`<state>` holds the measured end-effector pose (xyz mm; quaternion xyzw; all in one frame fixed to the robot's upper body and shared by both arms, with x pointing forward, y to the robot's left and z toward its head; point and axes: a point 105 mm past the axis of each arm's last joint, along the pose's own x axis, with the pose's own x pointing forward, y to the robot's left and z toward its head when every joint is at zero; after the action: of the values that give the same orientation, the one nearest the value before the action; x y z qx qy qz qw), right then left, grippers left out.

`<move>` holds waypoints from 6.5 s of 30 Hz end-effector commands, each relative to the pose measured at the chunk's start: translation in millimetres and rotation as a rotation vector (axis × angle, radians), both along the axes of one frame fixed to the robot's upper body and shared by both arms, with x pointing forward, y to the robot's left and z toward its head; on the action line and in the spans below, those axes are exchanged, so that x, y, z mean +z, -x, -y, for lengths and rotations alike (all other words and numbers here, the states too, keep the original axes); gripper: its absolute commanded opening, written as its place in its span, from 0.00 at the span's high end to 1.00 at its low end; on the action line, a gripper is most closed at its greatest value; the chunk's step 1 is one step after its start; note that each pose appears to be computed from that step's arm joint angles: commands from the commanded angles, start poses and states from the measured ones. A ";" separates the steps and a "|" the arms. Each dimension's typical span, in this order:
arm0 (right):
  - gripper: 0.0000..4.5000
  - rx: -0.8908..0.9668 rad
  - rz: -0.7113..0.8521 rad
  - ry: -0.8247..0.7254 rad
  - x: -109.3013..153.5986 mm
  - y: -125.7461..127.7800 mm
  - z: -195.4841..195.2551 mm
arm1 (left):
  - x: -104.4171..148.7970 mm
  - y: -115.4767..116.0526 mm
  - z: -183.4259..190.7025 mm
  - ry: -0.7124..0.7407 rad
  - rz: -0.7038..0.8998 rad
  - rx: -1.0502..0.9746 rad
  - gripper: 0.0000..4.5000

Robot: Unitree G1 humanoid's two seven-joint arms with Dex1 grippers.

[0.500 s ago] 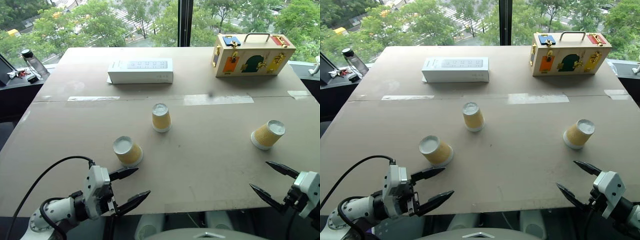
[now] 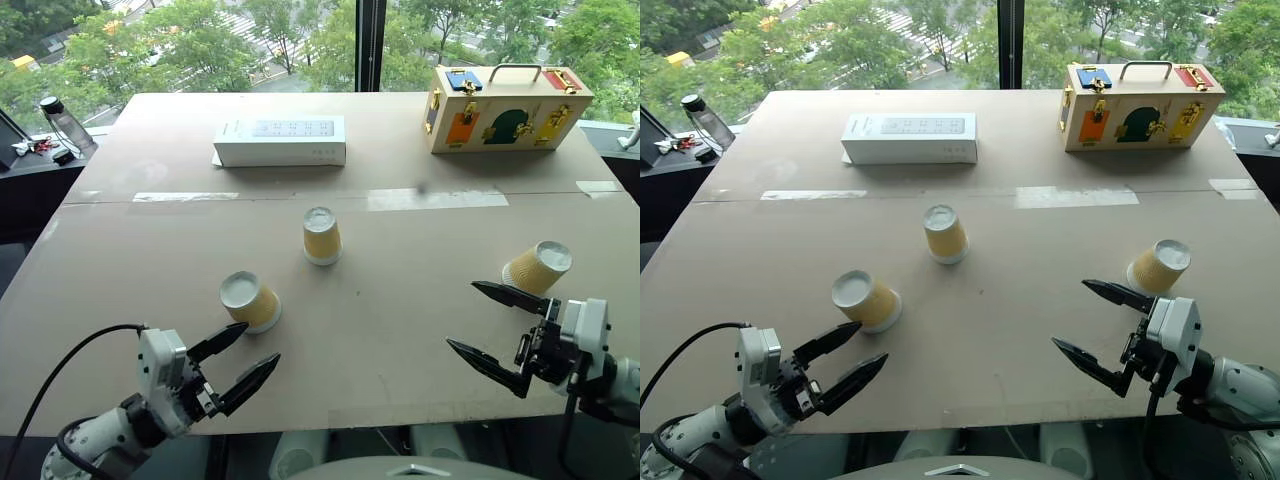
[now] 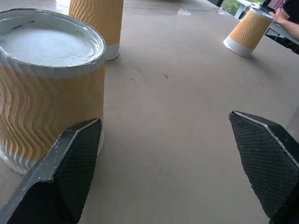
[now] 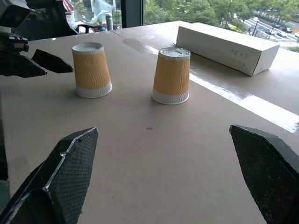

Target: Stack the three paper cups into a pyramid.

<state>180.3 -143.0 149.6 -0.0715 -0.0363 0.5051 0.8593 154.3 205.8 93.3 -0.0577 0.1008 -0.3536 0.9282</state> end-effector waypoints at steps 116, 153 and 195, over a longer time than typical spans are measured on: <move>0.00 -0.296 0.031 0.006 -17.3 19.3 10.7 | 50.9 -177.6 63.5 -0.087 0.222 -0.149 0.02; 0.00 -0.440 0.006 0.001 -14.7 48.7 27.8 | 39.3 -163.2 150.0 -0.067 0.299 -0.626 0.51; 0.42 -1.052 -0.123 -0.019 -21.5 -92.4 137.9 | 80.8 -56.9 93.1 0.112 0.236 -0.820 0.00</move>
<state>271.3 -280.0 116.1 -0.0378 0.0723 0.0078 0.9966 215.9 114.6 165.3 -0.0264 0.0078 -0.6965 0.7170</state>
